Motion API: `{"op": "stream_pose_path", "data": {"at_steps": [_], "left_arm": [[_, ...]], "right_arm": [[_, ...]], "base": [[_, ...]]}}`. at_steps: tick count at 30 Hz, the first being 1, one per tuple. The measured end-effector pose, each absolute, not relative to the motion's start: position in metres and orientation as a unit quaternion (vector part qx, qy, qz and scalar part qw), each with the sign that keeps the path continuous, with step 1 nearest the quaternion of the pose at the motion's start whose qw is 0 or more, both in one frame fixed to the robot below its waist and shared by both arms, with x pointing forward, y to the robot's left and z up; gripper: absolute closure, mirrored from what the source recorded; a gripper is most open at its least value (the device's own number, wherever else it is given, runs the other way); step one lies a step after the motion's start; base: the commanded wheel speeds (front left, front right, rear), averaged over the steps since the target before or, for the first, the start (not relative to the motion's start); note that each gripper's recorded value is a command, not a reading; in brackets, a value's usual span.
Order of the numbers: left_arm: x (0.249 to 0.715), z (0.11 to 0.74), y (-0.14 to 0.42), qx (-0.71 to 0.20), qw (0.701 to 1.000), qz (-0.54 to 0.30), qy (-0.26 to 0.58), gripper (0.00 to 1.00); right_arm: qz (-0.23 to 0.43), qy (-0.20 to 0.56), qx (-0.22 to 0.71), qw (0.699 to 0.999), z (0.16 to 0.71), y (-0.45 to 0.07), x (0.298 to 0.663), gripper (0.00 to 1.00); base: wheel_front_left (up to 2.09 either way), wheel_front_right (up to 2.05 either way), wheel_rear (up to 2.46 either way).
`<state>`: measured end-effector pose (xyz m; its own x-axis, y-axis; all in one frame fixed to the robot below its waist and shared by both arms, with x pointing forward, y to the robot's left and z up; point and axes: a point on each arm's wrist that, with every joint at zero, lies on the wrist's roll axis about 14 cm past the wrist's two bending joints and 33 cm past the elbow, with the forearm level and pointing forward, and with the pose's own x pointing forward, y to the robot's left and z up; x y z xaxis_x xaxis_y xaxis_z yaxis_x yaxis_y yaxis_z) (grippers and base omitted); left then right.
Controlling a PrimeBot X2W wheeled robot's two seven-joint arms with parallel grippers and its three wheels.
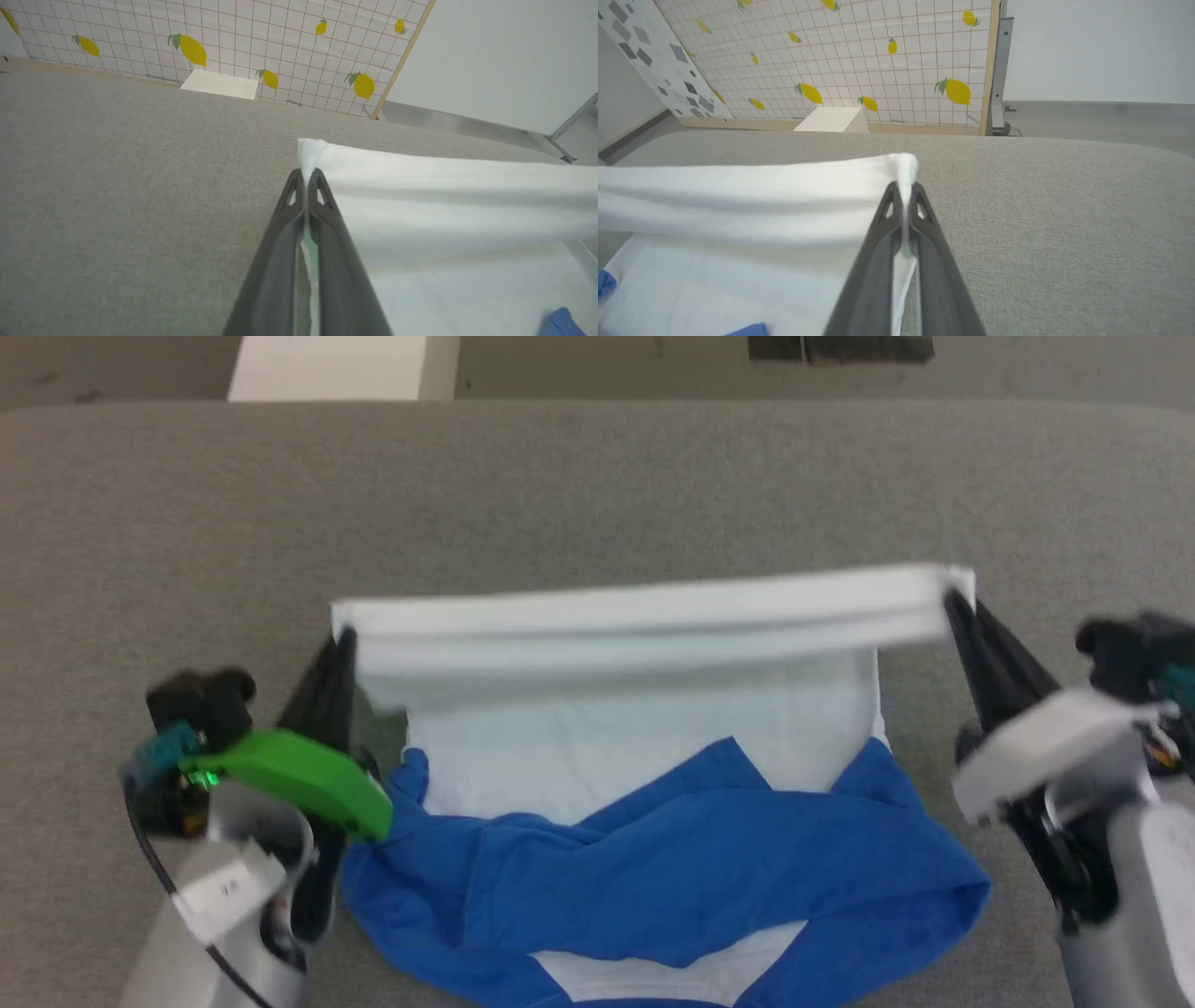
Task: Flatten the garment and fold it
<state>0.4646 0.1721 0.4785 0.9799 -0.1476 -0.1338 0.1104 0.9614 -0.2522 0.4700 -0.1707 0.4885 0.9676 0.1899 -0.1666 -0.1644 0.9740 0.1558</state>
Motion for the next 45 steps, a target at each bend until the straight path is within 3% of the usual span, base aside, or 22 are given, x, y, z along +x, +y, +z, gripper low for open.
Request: {"op": "stream_pose_path", "data": {"at_steps": [12, 19, 28, 29, 30, 31, 32, 39, 45], "left_arm": [[0.366, 0.440, 0.178, -0.172, 0.972, -0.022, 0.160, 1.00], [0.340, 0.411, 0.174, -0.185, 0.959, -0.013, 0.215, 1.00], [0.313, 0.389, 0.174, -0.191, 0.948, 0.001, 0.255, 1.00], [0.310, 0.387, 0.174, -0.192, 0.947, 0.002, 0.259, 1.00], [0.308, 0.386, 0.173, -0.194, 0.946, 0.003, 0.261, 0.55], [0.306, 0.385, 0.173, -0.197, 0.945, 0.004, 0.262, 0.21], [0.305, 0.385, 0.173, -0.199, 0.944, 0.005, 0.262, 0.00], [0.304, 0.398, 0.182, -0.202, 0.952, 0.017, 0.229, 0.00], [0.314, 0.430, 0.200, -0.175, 0.975, 0.030, 0.135, 0.00]], "right_arm": [[0.046, 0.251, 0.076, 0.964, 0.441, -0.182, 0.363, 1.00], [0.039, 0.358, 0.080, 0.929, 0.407, -0.181, 0.323, 1.00], [0.030, 0.423, 0.090, 0.901, 0.386, -0.186, 0.293, 1.00], [0.029, 0.427, 0.090, 0.899, 0.385, -0.187, 0.290, 0.87], [0.030, 0.431, 0.090, 0.897, 0.384, -0.186, 0.288, 0.53], [0.031, 0.437, 0.091, 0.894, 0.382, -0.185, 0.286, 0.10], [0.034, 0.444, 0.091, 0.891, 0.380, -0.183, 0.284, 0.00], [0.039, 0.464, 0.097, 0.880, 0.374, -0.181, 0.268, 0.00], [0.020, 0.398, 0.112, 0.910, 0.389, -0.193, 0.285, 0.00]], "base": [[0.00, 0.00, 0.00], [0.00, 0.00, 0.00], [0.00, 0.00, 0.00], [0.00, 0.00, 0.00], [0.00, 0.00, 0.00], [0.00, 0.00, 0.00], [0.00, 0.00, 0.00], [0.00, 0.00, 0.00], [0.00, 0.00, 0.00]]}}
